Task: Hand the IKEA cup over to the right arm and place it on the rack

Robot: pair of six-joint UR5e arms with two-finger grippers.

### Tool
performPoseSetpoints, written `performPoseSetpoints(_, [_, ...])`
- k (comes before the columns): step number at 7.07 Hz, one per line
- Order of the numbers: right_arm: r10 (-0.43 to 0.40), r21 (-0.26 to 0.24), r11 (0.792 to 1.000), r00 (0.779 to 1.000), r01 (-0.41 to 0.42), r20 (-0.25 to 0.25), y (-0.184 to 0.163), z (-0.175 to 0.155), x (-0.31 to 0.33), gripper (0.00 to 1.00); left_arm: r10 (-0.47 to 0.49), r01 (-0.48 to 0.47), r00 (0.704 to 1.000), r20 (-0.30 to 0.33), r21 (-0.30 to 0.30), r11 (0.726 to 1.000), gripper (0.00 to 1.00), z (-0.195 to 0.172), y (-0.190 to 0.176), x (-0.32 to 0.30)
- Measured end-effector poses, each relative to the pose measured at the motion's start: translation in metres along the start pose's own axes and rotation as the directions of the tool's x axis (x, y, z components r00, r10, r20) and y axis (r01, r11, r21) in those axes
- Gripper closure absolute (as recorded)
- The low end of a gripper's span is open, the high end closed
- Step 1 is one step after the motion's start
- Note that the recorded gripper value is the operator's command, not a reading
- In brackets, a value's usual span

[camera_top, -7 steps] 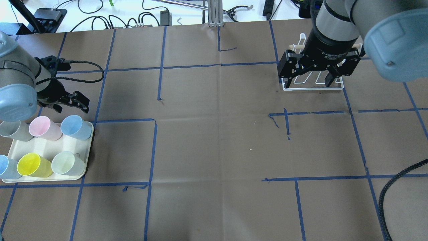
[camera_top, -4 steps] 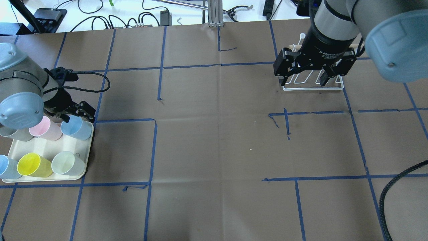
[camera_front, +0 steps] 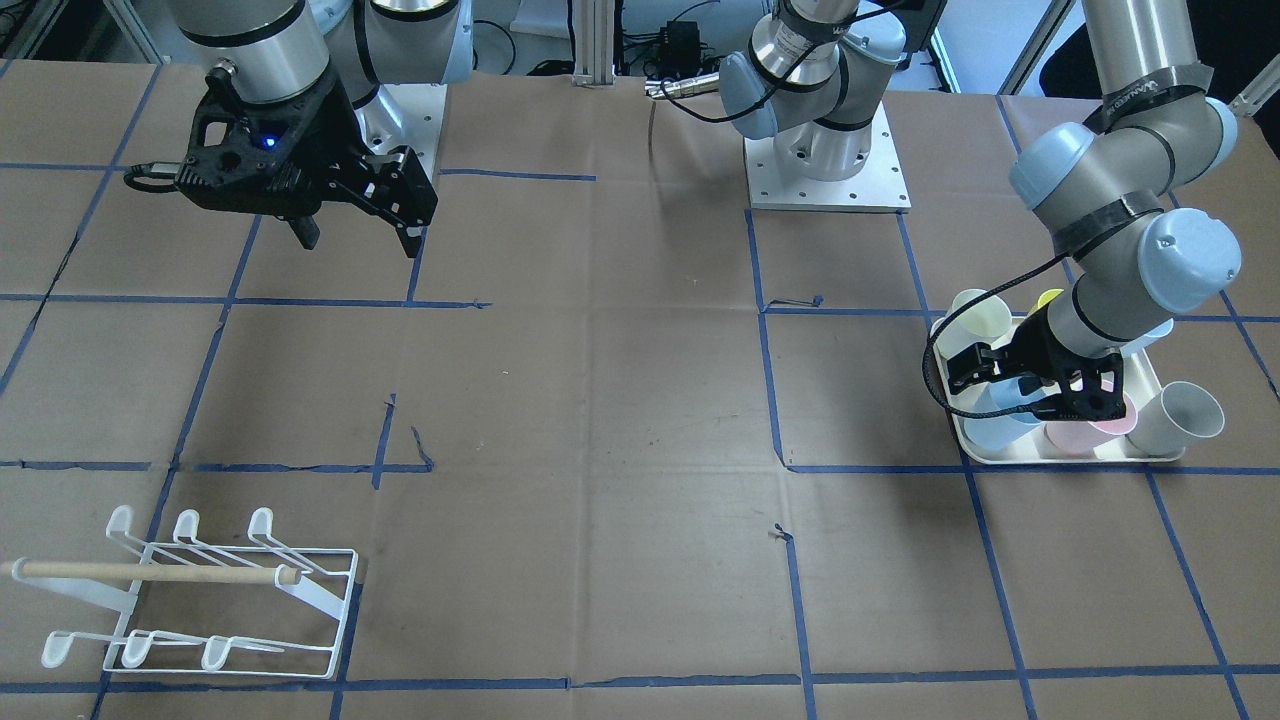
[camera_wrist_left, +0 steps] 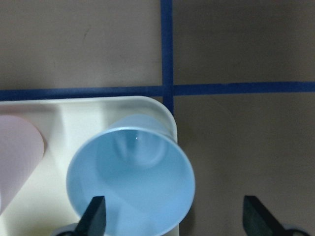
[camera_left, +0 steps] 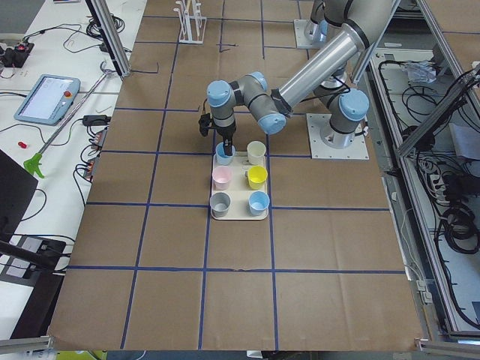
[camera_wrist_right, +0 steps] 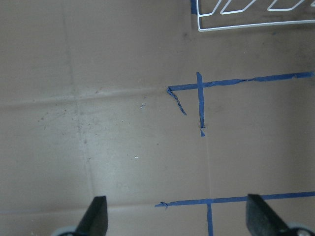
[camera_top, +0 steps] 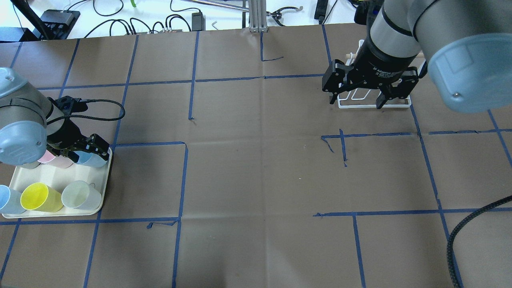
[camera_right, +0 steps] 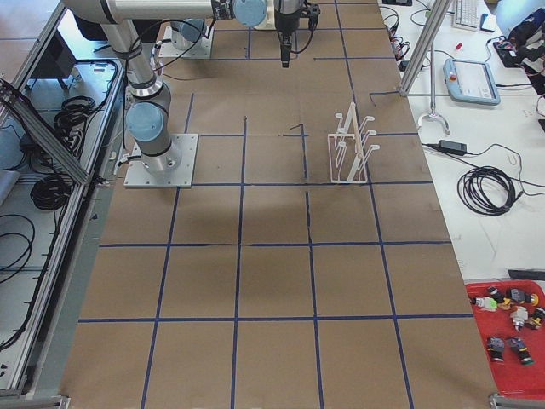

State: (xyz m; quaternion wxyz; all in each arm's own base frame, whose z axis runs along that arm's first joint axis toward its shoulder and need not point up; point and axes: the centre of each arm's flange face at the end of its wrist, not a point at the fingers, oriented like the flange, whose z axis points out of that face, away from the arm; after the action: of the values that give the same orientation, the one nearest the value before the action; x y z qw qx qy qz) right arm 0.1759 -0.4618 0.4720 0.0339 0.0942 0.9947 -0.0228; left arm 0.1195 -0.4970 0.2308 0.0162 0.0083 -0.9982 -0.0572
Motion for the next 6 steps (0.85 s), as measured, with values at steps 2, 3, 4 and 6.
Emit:
performPoseSetpoints(2, [0.142, 0.082, 0.986, 0.989, -0.145, 0.045, 0.016, 0.011, -0.022, 0.00, -0.010, 0.010, 1.000, -0.004, -0.004, 1.000, 0.65, 0.006, -0.003, -0.001])
performPoseSetpoints(3, [0.175, 0.155, 0.970, 0.979, -0.189, 0.101, 0.020, 0.013, -0.037, 0.00, -0.014, 0.014, 1.000, -0.009, -0.009, 1.000, 0.80, 0.011, -0.007, -0.002])
performPoseSetpoints(4, [0.182, 0.239, 0.946, 0.968, -0.220, 0.173, 0.022, 0.018, -0.050, 0.00, -0.017, 0.017, 1.000, -0.014, -0.010, 1.000, 0.89, 0.014, -0.010, -0.002])
performPoseSetpoints(6, [0.186, 0.325, 0.893, 0.912, -0.312, 0.366, 0.032, 0.035, -0.063, 0.00, -0.031, 0.032, 0.999, -0.008, 0.015, 0.999, 1.00, 0.003, -0.018, -0.002])
